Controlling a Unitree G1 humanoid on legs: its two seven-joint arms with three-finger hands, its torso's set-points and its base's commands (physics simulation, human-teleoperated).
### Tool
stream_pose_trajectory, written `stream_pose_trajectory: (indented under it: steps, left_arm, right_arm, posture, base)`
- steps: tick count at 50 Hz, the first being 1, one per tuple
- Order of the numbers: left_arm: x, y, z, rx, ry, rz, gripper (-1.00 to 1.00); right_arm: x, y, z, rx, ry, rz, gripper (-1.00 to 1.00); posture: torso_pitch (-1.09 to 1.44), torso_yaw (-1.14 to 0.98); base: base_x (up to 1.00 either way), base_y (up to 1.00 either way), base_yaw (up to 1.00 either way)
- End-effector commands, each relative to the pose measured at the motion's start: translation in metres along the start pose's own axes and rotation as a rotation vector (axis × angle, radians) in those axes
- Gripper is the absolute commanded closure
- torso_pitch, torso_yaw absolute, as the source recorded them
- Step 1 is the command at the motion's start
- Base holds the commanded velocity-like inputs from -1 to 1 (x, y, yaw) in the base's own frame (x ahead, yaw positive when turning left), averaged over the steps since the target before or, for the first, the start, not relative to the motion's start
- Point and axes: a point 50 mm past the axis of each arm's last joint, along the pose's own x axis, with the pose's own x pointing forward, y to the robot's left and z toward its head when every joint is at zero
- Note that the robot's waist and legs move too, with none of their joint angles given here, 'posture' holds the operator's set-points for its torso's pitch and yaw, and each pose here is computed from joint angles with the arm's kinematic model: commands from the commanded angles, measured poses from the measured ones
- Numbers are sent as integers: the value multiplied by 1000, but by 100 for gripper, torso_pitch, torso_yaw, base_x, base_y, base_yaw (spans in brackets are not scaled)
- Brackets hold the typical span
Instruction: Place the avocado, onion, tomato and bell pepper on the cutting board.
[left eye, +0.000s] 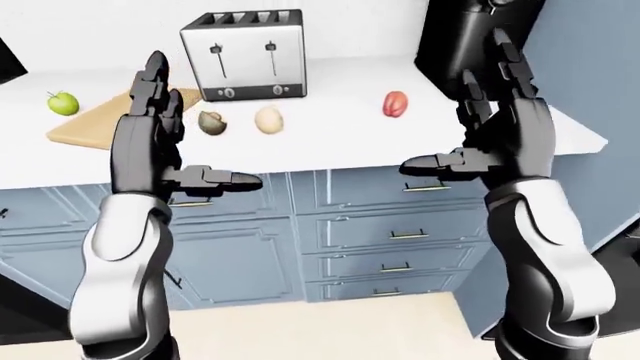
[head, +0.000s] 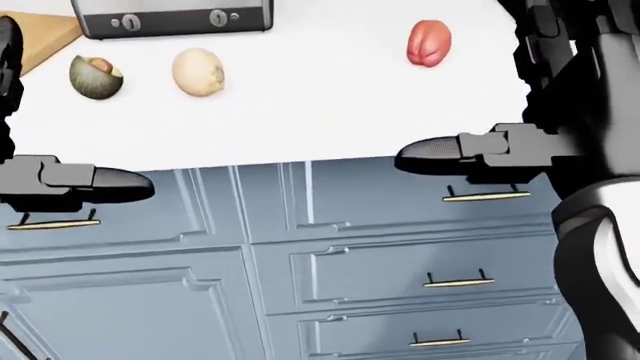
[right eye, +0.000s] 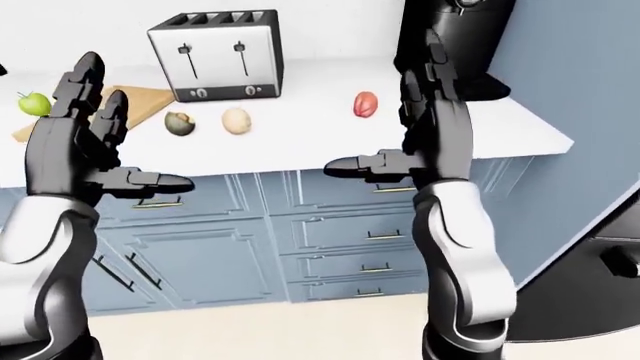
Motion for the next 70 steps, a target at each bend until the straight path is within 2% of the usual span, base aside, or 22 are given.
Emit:
stream_pose_trajectory:
  steps: [1,29,54,60,70]
  left_arm:
    - [-1,0,16,13,-83,5,-100]
    - [-2,3,19,21,-89,12,-100]
    - [-10,8,22,30,-91,20,-100]
    - [-11,8,21,31,-88,22,-100]
    - [-11,8,20,32,-88,15,-100]
  right_arm:
    - [1,-1,16,-10,-84,2,-100]
    - [1,0,19,-24,-87,1,-100]
    - [-5,-2,23,-35,-92,1,-100]
    - [-6,-5,23,-57,-90,-9,-100]
    - [5,-12,13,-153,-38,-48,-100]
  posture:
    - [0,0]
    - [0,0]
    - [0,0]
    - [0,0]
    - [0,0]
  base:
    - [41,0,0]
    - [29,0,0]
    - [0,0,0]
    - [0,0,0]
    - [0,0,0]
